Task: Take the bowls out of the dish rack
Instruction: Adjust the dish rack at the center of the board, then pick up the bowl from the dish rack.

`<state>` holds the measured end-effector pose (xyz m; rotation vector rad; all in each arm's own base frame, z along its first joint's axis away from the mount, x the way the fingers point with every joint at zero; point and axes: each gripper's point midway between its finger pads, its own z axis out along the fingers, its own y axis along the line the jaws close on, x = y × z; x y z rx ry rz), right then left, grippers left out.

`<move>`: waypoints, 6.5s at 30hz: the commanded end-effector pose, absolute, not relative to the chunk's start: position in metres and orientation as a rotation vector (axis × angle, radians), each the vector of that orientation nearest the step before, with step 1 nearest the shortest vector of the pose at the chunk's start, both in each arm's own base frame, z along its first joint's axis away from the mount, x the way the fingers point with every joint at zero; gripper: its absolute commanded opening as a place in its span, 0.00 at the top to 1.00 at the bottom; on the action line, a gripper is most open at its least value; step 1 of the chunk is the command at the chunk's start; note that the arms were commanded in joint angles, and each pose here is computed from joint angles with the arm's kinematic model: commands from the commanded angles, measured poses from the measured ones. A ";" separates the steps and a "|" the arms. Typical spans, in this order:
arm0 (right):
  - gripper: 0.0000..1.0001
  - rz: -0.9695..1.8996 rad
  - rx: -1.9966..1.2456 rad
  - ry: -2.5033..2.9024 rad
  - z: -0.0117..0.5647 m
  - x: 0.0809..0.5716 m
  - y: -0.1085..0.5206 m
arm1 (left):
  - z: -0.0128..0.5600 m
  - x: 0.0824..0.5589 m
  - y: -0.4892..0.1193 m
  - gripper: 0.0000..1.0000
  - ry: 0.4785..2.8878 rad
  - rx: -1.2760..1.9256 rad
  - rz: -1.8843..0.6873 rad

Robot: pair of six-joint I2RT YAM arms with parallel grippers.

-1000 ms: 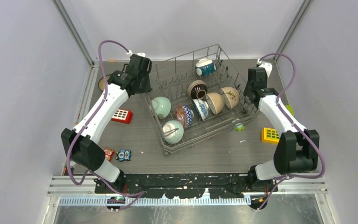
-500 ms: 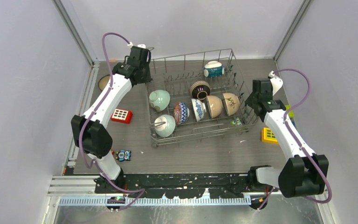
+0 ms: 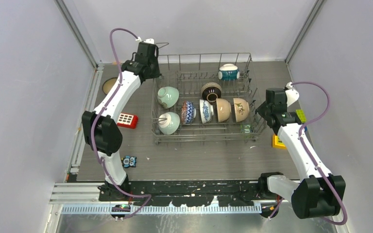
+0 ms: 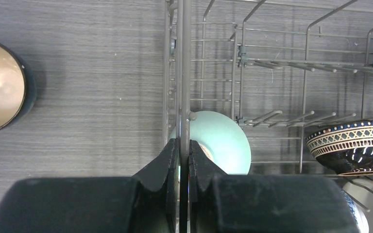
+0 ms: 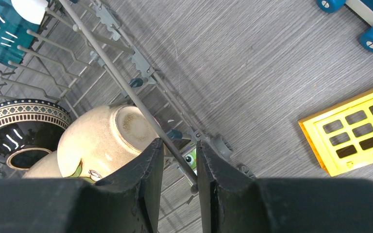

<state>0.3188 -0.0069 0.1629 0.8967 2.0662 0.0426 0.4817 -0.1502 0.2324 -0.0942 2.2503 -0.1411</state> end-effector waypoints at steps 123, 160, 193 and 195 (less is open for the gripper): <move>0.22 1.122 0.342 2.656 0.130 0.308 0.406 | 0.265 0.235 -0.125 0.28 2.052 -0.261 -0.715; 0.40 1.331 0.364 2.309 0.172 0.317 0.407 | 0.257 0.232 -0.121 0.29 2.066 -0.266 -0.693; 0.58 1.527 0.375 2.150 0.185 0.332 0.430 | 0.257 0.223 -0.116 0.29 2.081 -0.268 -0.670; 0.59 1.524 0.378 2.153 0.183 0.332 0.430 | 0.256 0.223 -0.116 0.29 2.082 -0.269 -0.669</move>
